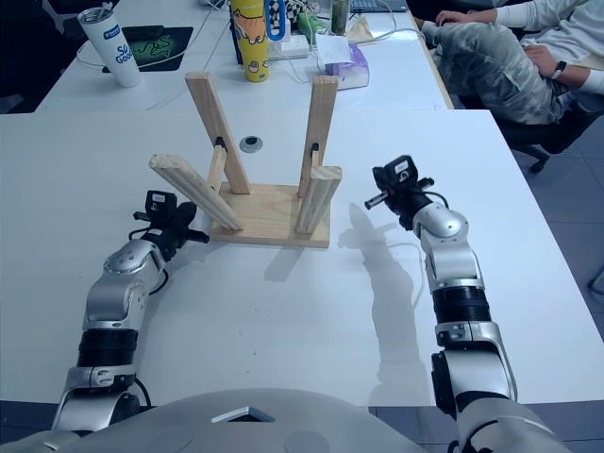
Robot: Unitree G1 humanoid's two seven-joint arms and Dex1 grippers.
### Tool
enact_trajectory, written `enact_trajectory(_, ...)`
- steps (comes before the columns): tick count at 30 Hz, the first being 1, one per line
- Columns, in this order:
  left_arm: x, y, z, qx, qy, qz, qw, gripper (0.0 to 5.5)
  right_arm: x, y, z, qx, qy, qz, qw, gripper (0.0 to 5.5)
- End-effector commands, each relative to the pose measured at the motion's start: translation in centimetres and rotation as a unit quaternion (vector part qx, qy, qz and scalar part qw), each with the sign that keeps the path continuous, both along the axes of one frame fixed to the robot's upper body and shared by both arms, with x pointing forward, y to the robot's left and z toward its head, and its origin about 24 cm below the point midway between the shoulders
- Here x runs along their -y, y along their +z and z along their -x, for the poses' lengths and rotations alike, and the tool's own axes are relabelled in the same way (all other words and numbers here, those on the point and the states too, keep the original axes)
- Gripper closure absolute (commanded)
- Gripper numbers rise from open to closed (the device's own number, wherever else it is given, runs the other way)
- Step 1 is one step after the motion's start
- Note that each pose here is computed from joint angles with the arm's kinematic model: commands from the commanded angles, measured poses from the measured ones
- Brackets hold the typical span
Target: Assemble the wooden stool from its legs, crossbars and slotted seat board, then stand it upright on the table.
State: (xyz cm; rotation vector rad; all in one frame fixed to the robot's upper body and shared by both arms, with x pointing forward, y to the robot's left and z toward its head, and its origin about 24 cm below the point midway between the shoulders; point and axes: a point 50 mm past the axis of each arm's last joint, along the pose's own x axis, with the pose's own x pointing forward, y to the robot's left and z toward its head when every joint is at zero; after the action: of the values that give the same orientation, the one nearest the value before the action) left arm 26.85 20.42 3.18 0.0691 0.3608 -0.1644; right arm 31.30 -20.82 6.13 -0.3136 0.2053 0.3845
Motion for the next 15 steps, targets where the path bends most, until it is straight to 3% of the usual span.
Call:
enact_trajectory(1,-0.5,-1.4,0.9,-0.027,-0.008,-0.027,0.999,5.48,-1.1,-1.9,1.1,-0.042,-0.001,0.007,0.999,5.5)
enact_trajectory(9,-0.2,-2.6,1.8,-0.05,-0.024,-0.044,0.997,5.48,-1.4,-4.7,3.6,-0.121,-0.022,0.039,0.992,5.5)
enact_trajectory(15,0.5,-3.4,1.8,-0.057,-0.053,-0.052,0.996,5.48,-2.8,-5.9,5.4,-0.185,0.022,0.038,0.982,5.5)
